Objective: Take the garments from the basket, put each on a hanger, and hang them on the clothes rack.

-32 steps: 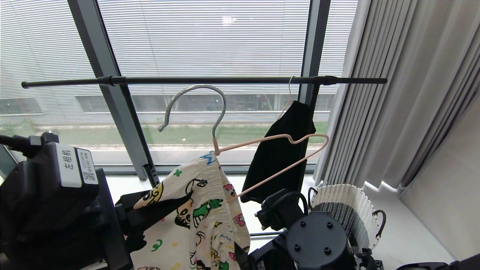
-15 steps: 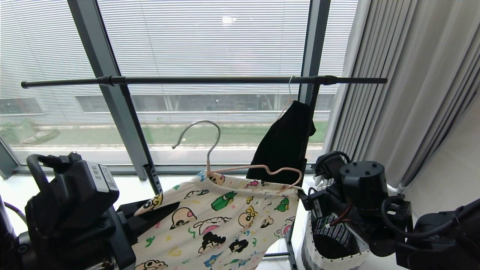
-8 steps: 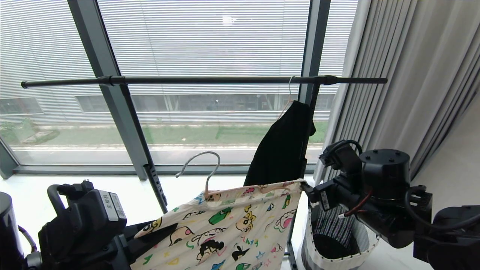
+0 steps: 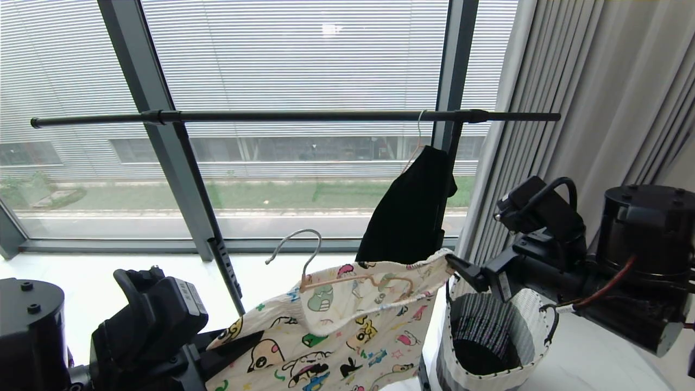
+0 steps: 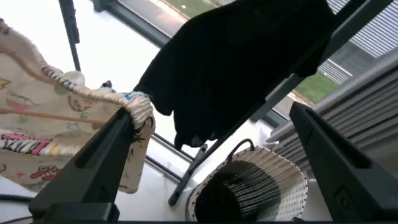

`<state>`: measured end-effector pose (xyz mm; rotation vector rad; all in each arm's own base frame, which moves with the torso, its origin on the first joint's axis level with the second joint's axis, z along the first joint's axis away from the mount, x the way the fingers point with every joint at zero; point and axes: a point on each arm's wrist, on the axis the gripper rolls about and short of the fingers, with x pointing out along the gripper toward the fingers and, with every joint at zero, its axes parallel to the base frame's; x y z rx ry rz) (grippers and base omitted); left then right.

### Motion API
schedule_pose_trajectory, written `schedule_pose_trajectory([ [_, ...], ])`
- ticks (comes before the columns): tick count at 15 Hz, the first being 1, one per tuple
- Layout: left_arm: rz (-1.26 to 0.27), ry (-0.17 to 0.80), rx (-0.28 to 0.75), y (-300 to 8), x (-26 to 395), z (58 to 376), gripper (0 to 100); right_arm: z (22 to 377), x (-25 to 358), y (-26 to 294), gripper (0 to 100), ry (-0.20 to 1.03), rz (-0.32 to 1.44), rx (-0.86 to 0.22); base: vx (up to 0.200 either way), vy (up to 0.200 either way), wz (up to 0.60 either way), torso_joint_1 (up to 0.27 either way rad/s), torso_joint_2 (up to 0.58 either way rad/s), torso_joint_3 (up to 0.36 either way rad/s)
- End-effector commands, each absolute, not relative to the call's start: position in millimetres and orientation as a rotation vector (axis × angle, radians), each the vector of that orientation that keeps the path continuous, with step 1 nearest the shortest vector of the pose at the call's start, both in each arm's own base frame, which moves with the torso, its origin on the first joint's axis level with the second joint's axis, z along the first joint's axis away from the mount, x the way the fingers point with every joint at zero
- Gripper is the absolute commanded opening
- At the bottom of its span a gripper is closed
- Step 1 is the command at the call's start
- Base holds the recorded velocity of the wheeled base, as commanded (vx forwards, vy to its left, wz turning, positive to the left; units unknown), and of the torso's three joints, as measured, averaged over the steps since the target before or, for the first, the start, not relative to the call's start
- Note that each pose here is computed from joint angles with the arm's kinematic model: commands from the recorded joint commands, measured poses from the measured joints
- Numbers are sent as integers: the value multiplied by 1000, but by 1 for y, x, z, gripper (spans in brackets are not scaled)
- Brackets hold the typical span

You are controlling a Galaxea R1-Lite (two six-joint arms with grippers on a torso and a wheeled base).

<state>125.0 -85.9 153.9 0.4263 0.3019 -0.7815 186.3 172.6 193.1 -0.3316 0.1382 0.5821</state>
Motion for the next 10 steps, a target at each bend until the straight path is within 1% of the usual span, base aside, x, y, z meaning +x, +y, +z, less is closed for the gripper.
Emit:
schedule_pose_trajectory([
  [1, -777, 317, 395, -88, 129, 155, 0, 222, 141, 155, 100, 97, 764, -334, 0, 0, 0, 0, 0, 0],
  [3, -793, 289, 390, -92, 129, 160, 0, 232, 112, 134, 100, 147, 918, -393, 0, 0, 0, 0, 0, 0],
  [4, -813, 276, 390, -96, 128, 161, 0, 235, 106, 127, 100, 165, 952, -408, 0, 0, 0, 0, 0, 0],
  [5, -870, 251, 398, -106, 126, 162, 0, 237, 97, 118, 100, 202, 1003, -446, 0, 0, 0, 0, 0, 0],
  [8, -1006, 209, 424, -135, 121, 162, 0, 236, 97, 119, 100, 198, 1032, -517, 0, 0, 0, 0, 0, 0],
  [10, -1053, 193, 430, -153, 124, 162, 0, 231, 101, 124, 100, 208, 1048, -553, 0, 0, 0, 0, 0, 0],
])
